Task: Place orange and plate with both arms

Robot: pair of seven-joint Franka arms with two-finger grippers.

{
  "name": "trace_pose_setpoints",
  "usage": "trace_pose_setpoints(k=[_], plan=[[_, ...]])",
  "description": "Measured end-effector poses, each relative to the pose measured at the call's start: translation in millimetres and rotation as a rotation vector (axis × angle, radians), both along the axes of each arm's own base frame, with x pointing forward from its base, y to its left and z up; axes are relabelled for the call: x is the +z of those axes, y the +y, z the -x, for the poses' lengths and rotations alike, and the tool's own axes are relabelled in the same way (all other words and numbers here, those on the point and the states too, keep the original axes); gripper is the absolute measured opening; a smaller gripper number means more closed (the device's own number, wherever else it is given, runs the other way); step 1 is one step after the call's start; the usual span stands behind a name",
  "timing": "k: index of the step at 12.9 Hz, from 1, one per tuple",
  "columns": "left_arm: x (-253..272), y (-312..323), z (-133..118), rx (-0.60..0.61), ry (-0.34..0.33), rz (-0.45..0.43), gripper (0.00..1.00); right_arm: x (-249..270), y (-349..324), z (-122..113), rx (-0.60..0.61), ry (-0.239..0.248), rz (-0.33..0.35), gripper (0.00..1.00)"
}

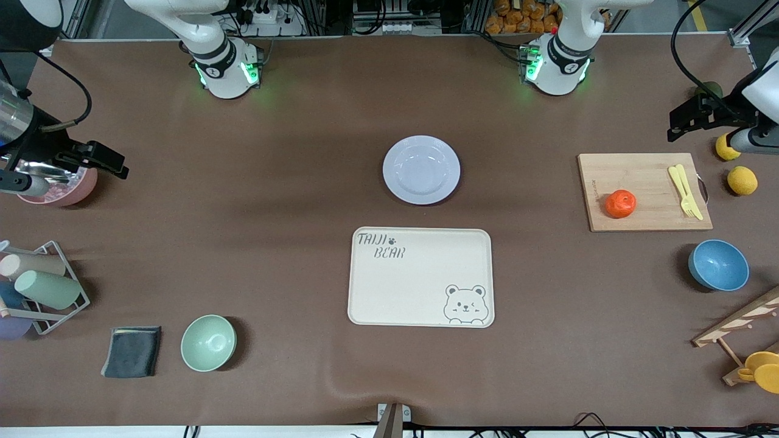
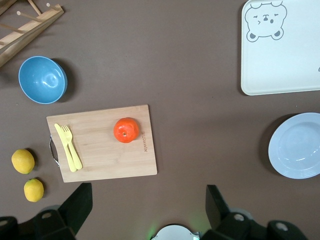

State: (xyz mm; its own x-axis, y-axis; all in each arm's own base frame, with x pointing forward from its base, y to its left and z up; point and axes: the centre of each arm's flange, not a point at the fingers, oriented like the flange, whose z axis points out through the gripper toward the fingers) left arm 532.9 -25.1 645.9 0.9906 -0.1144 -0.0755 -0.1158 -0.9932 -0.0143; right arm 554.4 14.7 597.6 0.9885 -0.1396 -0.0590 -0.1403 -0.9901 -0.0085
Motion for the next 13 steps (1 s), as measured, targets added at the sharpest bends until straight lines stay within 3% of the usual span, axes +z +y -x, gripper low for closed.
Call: trace_pose_setpoints(k=[7,13], plan=[[-3,3,-2,0.006,0.005,0.000,1.00,0,0,0,-0.002,0.002,-0.012,1.00],[-19,11,-11,0.021,0.035,-0.002,1.00,-9,-26,-2,-0.073,0.036,-0.121,1.00]])
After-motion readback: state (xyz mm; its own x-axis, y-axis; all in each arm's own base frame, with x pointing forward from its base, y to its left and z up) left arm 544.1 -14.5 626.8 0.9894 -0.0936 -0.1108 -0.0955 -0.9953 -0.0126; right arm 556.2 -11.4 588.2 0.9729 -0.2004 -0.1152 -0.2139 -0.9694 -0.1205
